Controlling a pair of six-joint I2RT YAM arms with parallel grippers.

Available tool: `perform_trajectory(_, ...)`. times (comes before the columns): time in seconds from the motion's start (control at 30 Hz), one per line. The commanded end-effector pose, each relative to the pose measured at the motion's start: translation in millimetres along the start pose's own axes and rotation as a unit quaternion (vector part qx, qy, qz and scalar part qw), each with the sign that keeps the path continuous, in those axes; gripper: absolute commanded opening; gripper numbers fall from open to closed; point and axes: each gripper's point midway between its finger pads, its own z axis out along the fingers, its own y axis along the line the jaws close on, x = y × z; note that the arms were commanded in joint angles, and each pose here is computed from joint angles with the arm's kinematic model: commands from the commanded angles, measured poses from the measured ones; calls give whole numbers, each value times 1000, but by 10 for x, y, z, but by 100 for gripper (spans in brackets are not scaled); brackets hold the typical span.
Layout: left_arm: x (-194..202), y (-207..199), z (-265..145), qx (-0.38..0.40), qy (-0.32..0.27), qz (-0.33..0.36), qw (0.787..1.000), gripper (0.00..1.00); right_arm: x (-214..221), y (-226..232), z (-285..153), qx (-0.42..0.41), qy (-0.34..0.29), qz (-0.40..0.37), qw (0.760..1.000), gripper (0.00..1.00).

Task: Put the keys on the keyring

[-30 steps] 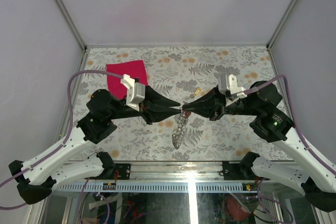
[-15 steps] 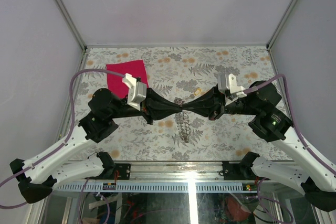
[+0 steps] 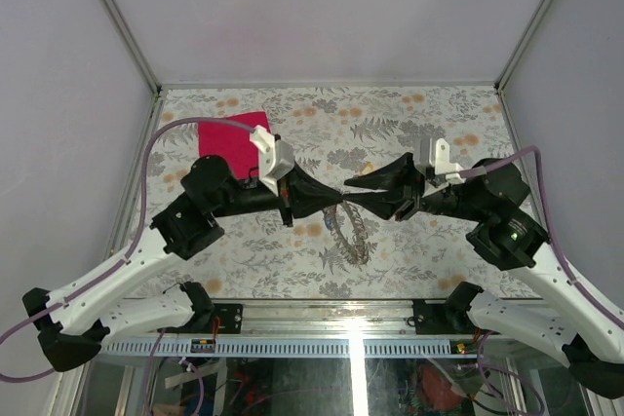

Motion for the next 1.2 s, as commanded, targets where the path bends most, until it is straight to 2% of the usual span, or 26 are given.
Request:
perform_trajectory(0.0,83,288,2,-83,41,-29,995,0,-215,-245,-149,96,-39,-37,994,35)
perform_trajectory(0.2,454,618,-5,-175,101,-92,975,0,163,-571,-363,215,15,11,976,43)
perform_trajectory(0.5,1005,810,-7,-220,215,-143,941,0,910,-665,-605,297,74,105,946,47)
perform_trajectory(0.77,1349,858,-108,-233,331,-159,901,0,1337,-610,-661,308,88,154,935,48)
perform_trajectory(1.0,1692,907,-230,-245,438,-181,846,0,1543,-566,-687,312,70,182,930,49)
perform_trajectory(1.17,1852,902,-297,-245,487,-197,815,0,1667,-543,-716,314,77,188,928,50)
